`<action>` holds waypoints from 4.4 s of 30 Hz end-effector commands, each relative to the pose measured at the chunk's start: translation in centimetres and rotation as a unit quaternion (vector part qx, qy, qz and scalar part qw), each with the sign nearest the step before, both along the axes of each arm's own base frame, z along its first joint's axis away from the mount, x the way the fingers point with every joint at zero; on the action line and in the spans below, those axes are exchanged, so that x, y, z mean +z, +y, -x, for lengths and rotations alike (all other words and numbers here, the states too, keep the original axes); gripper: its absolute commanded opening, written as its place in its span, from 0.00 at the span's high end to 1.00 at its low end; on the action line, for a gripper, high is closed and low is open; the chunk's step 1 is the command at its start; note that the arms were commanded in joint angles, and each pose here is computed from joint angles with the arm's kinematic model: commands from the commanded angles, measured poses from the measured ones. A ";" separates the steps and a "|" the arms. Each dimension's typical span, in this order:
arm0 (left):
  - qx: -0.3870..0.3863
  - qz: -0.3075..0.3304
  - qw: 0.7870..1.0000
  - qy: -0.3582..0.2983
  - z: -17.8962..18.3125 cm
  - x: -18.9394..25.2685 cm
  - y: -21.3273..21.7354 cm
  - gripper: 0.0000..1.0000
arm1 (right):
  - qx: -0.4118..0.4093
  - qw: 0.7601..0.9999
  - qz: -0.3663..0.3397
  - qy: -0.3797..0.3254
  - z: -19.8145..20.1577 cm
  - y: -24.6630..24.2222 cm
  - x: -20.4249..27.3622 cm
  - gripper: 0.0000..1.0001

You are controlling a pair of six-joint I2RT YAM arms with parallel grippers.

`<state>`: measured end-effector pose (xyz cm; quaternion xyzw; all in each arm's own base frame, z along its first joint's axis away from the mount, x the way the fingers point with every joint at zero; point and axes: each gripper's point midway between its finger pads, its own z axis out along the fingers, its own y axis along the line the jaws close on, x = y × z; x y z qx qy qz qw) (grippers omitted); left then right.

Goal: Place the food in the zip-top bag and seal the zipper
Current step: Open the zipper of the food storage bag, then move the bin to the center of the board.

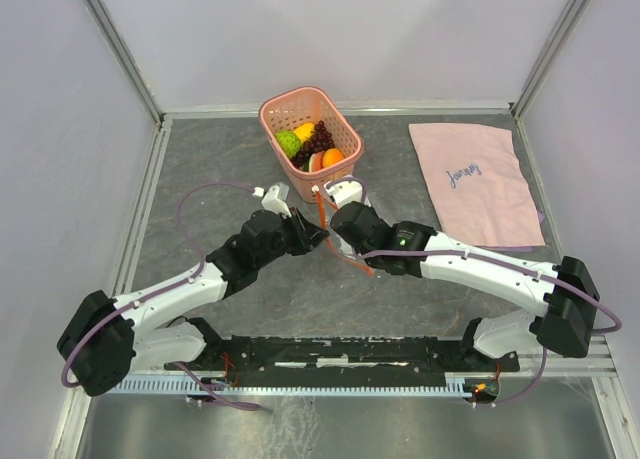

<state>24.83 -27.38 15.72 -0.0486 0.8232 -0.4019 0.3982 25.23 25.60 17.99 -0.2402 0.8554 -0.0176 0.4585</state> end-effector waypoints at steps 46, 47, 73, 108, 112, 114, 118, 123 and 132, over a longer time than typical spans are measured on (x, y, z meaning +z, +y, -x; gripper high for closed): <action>0.010 -0.074 0.995 -0.059 0.1 4.9 0.5 0.97 | -0.040 0.996 0.009 -0.083 -3.1 0.8 4.4 0.55; 0.011 -0.079 0.995 -0.058 0.2 4.8 0.7 0.97 | -0.050 0.995 0.011 -0.091 -3.2 0.3 4.8 0.59; 0.010 -0.101 0.994 -0.048 0.1 3.6 1.0 0.97 | -0.047 0.995 -0.024 -0.083 -2.2 -3.7 5.9 0.68; 0.077 -0.160 0.978 -0.110 -4.2 9.4 3.6 0.36 | -0.109 0.986 0.047 -0.121 -2.2 -9.1 8.1 0.97; 0.063 -0.151 0.979 -0.121 -6.1 11.4 3.5 0.29 | -0.126 0.983 0.047 -0.122 -2.5 -10.0 8.0 0.98; 0.041 -0.145 0.981 -0.119 -6.4 11.6 2.9 0.26 | -0.140 0.981 0.046 -0.123 -2.8 -10.6 7.9 0.98; -0.032 -0.115 0.985 -0.125 -5.3 11.8 0.6 0.23 | -0.156 0.979 0.039 -0.124 -3.6 -11.2 8.1 0.98; -0.084 -0.071 0.985 -0.135 -3.1 11.3 -0.6 0.19 | -0.160 0.979 0.039 -0.118 -4.7 -10.9 7.7 0.98; -0.006 -0.121 0.986 -0.114 -8.8 11.6 2.0 0.17 | -0.165 0.979 0.036 -0.112 -4.3 -11.5 7.0 0.98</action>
